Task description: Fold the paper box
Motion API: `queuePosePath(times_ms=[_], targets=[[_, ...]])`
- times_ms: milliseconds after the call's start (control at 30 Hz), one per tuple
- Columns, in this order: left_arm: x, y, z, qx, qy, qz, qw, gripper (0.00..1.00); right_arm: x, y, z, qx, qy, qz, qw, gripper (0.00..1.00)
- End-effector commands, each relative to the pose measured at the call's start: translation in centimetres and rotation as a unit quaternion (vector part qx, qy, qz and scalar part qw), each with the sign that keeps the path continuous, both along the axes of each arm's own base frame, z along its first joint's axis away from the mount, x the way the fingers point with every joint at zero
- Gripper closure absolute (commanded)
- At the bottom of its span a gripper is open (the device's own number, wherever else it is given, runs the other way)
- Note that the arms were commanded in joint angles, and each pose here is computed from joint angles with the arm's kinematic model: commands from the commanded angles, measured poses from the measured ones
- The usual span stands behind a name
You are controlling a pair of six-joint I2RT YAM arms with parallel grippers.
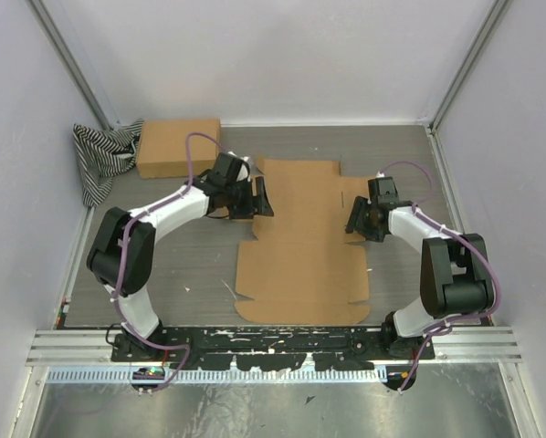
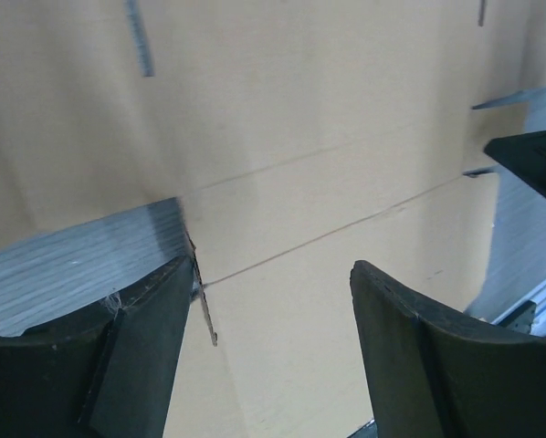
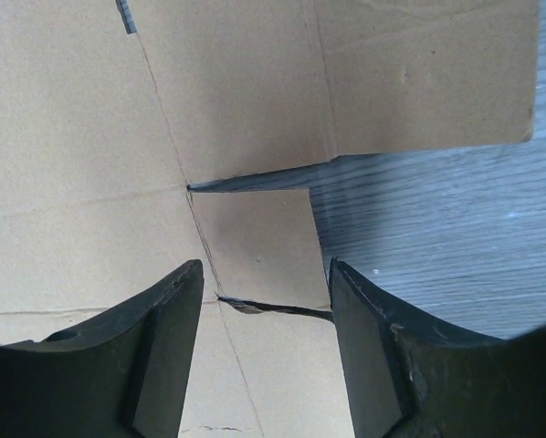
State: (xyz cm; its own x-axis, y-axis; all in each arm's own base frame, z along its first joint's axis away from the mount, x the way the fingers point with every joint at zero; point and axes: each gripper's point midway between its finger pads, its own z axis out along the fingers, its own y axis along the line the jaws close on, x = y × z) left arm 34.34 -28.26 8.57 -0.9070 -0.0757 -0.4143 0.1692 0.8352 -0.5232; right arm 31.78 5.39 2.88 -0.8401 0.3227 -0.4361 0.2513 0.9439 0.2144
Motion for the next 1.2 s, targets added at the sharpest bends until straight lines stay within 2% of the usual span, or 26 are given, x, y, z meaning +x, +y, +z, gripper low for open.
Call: queuePosePath(times_ms=[0, 200, 433, 800, 1167], targets=[[-0.4, -2.5, 1.0, -0.035, 0.001, -0.017, 0.999, 0.24, 1.8, 2.2, 1.5, 0.027, -0.032, 0.027, 0.999, 0.38], [-0.2, -4.5, -1.3, -0.046, 0.027, -0.028, 0.998, 0.24, 1.8, 2.8, 1.6, 0.027, -0.033, 0.034, 0.999, 0.38], [-0.5, -4.2, -5.4, -0.022, 0.059, -0.021, 0.998, 0.24, 2.0, 3.0, 2.8, 0.025, -0.042, 0.042, 0.998, 0.38], [-1.1, -3.5, -5.0, -0.018, 0.054, -0.015, 0.998, 0.24, 3.2, 5.4, 6.9, 0.027, -0.076, 0.076, 0.994, 0.38], [-2.1, -2.9, -5.9, -0.019, 0.064, -0.012, 0.998, 0.24, 2.1, 10.3, 2.2, 0.032, -0.026, 0.126, 0.991, 0.38]])
